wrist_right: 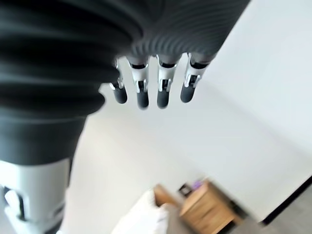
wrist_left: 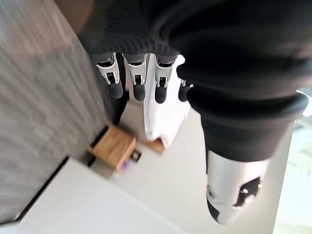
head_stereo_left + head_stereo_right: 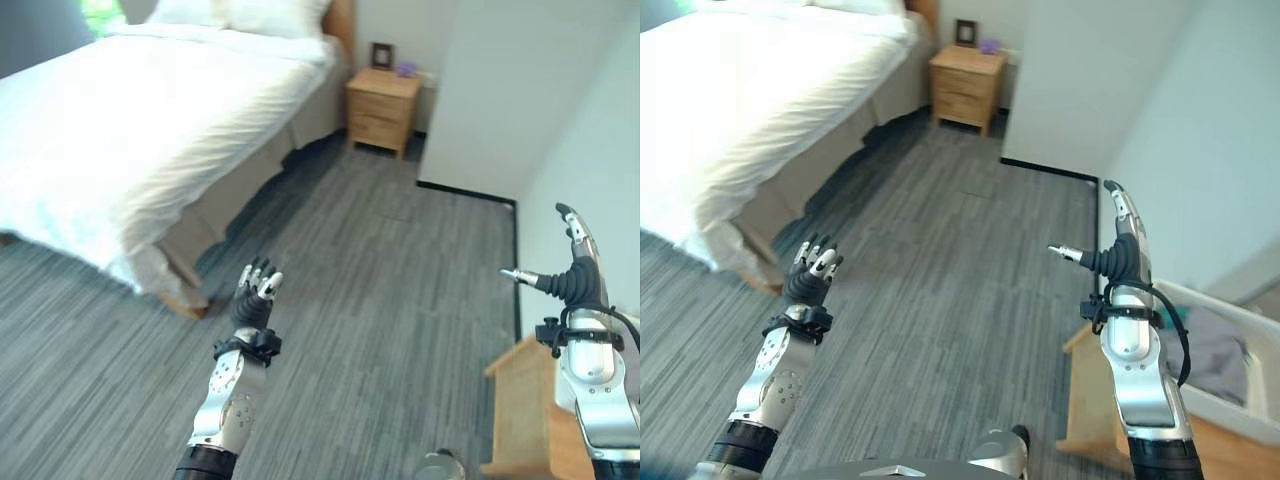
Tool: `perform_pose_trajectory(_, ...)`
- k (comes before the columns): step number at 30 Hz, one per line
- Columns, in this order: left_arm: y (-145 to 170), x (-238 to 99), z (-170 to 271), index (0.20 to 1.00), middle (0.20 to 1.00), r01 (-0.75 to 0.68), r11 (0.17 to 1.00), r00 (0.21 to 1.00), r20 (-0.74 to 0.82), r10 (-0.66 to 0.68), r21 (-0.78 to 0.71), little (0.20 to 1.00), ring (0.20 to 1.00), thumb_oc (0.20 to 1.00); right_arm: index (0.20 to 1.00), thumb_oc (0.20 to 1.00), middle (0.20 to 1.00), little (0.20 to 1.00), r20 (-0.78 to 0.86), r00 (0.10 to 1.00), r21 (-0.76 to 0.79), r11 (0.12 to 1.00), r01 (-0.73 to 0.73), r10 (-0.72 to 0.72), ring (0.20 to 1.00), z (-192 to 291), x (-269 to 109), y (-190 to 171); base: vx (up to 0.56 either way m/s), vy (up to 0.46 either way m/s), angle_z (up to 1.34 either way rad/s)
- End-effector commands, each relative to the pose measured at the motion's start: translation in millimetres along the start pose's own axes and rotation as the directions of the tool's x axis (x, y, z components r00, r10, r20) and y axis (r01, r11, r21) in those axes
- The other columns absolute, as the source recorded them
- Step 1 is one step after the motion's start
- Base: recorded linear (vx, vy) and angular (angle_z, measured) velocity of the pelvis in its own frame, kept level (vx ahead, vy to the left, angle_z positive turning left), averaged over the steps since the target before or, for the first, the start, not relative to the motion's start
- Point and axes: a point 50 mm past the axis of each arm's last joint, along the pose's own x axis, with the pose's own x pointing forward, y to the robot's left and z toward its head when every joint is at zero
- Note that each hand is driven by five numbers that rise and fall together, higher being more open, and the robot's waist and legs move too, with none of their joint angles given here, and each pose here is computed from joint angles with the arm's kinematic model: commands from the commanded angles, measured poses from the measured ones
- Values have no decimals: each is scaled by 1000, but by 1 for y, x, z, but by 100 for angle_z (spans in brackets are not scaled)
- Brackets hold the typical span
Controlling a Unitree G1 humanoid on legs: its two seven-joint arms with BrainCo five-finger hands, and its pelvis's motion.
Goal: Pick up bed clothes into laundry basket.
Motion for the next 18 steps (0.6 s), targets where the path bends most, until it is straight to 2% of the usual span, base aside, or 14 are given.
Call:
perform_pose_trajectory(1,-3,-6,31,1000,1000,33,999,989,145,-39,40,1000,1000,1000,1000,1000,1000,1000,151,988,53,998,32,-40,1000,26,15,-2,121,217,88)
perform_pose_trajectory(8,-6,-6,24,1000,1000,52,999,991,122,-50,-11,1000,1000,1000,1000,1000,1000,1000,170,985,151,987,-60,34,1000,38,18,27,182,-28,105)
perform_pose_trajectory(9,-6,-6,25,1000,1000,52,999,991,123,-50,-11,1000,1000,1000,1000,1000,1000,1000,171,985,152,987,-60,34,1000,38,18,27,451,-215,299)
perform_pose_trajectory(10,-4,-4,26,1000,1000,65,998,990,124,-66,15,1000,1000,1000,1000,1000,1000,1000,199,976,171,978,-122,87,1000,46,22,41,362,-243,318)
perform_pose_trajectory(11,-1,-5,26,1000,1000,52,998,991,120,-56,35,1000,1000,1000,1000,1000,1000,1000,215,971,181,972,-147,107,1000,51,24,48,452,-334,373)
perform_pose_trajectory(14,15,-8,34,1000,1000,-53,994,984,174,36,93,1000,1000,1000,1000,1000,1000,1000,310,934,233,938,-255,177,1000,75,32,66,236,-381,117)
perform_pose_trajectory(18,29,-5,39,1000,1000,-167,976,967,216,134,143,1000,1000,1000,1000,1000,1000,1000,330,929,338,898,-282,168,1000,82,29,68,47,-216,112)
